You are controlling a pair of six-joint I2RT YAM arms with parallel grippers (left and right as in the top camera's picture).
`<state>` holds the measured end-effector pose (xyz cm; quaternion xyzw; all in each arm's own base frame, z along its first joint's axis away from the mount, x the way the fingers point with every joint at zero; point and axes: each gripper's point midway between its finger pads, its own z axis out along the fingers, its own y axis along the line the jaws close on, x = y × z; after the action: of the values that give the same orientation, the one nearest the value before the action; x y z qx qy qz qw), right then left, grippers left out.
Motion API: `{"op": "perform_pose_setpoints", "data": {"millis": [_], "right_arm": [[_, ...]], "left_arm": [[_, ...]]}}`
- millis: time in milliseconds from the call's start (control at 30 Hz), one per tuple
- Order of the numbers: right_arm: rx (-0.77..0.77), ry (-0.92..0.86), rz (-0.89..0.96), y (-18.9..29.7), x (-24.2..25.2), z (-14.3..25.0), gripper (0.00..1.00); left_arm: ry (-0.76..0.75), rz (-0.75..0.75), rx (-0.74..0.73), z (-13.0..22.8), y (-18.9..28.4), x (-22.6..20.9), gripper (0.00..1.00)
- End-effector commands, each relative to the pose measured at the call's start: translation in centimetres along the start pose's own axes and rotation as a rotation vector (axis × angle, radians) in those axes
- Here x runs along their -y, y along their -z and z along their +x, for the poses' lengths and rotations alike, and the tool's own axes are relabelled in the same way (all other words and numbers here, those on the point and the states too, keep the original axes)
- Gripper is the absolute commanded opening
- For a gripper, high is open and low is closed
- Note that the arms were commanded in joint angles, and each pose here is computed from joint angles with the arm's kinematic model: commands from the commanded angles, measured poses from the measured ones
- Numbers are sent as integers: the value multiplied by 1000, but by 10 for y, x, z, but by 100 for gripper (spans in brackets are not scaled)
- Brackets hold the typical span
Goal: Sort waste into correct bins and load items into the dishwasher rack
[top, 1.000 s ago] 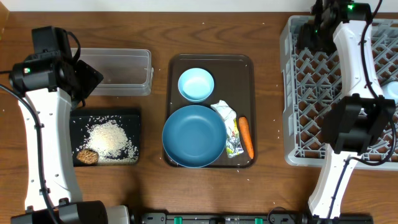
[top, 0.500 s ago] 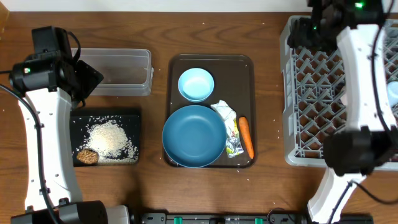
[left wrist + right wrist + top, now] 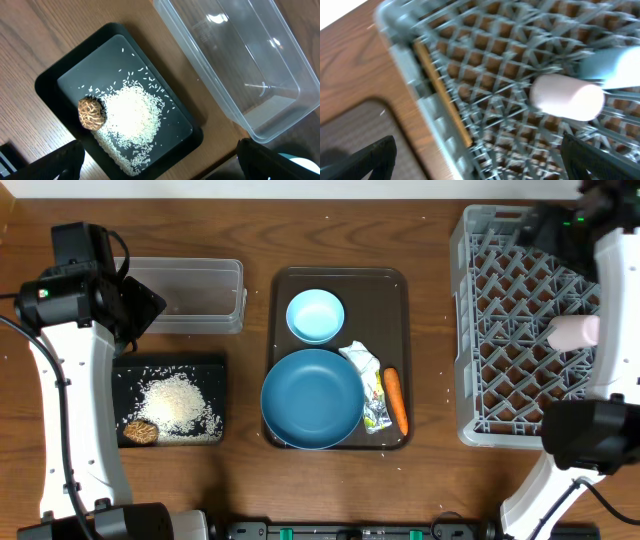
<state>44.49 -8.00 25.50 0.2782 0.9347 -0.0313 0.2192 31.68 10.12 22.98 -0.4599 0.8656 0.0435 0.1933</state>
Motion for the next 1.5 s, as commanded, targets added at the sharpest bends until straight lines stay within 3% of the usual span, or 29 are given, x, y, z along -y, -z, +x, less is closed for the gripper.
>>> {"op": "perform_pose_setpoints", "data": {"millis": [0,1267,1467], "right_arm": [[10,-77,50,-5,24,-9,99],[18,-118,62,-7,42,-17,99],[-136,-163,-255,0,-13,6,99]], "left_arm": [[23,8,23,-4,8,-1,98],[22,8,23,-4,8,-1,98],[23,8,23,-4,8,-1,98]]}}
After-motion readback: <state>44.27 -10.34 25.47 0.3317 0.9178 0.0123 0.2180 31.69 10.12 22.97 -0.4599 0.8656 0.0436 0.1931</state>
